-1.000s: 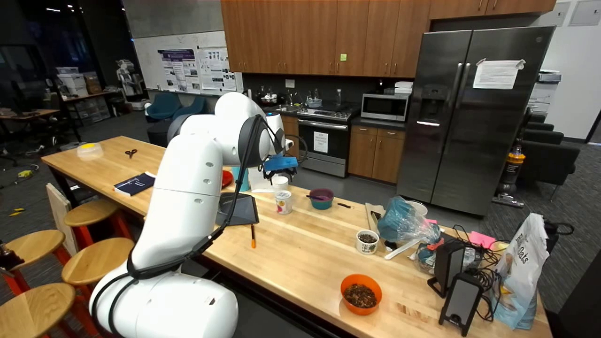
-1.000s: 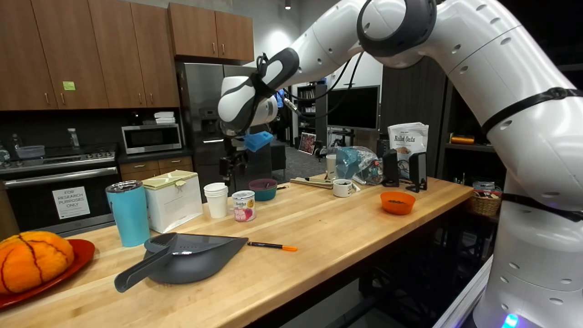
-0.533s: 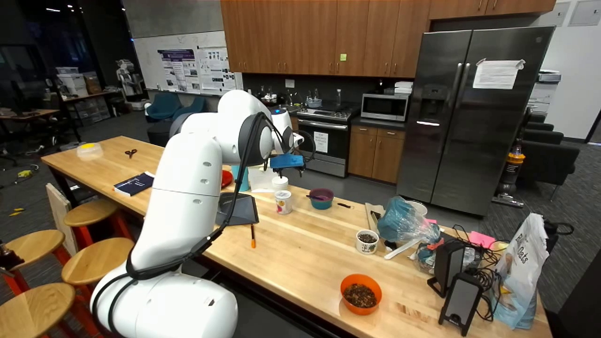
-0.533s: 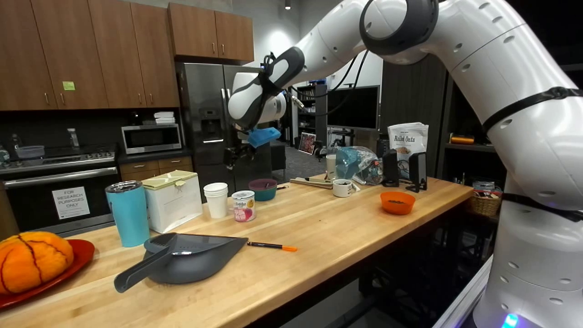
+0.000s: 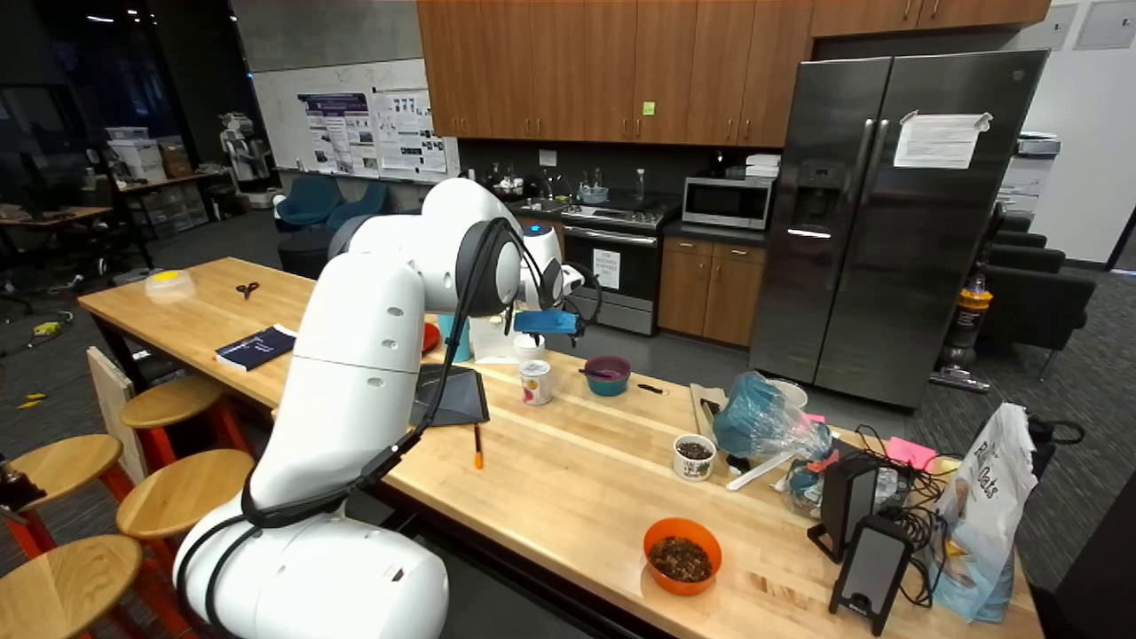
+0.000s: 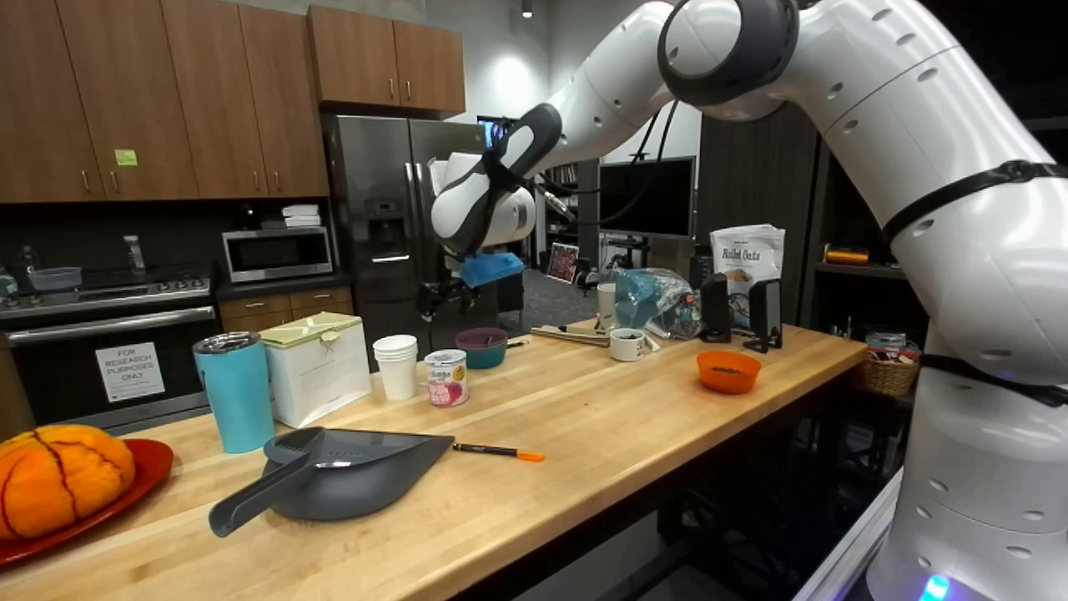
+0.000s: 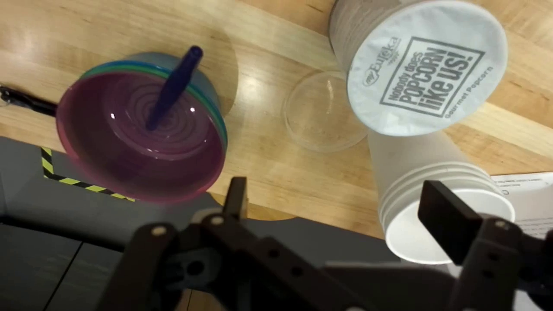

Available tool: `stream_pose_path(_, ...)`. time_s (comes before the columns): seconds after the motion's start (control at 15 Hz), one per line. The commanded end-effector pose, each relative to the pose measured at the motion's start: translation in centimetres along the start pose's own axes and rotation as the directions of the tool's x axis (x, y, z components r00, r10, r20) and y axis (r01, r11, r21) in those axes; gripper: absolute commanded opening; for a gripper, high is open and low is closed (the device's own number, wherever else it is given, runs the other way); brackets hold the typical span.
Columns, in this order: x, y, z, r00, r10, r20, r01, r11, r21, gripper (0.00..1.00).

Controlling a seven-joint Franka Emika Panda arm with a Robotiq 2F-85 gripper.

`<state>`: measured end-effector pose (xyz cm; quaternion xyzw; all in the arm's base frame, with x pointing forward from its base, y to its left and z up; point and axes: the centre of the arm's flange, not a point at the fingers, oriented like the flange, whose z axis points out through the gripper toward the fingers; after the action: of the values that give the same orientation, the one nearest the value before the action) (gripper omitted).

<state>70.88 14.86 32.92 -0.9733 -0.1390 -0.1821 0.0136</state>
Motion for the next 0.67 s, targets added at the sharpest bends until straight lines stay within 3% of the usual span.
stream_pose_path(0.0,-1.3,0.7,-0.5,0.999,0.041,-0.009,-0.041,0.999,-0.012,1.0)
stream_pose_path(0.6,-2.5,0.6,0.9,0.999,0.031,0.007,-0.031,0.999,-0.021,1.0)
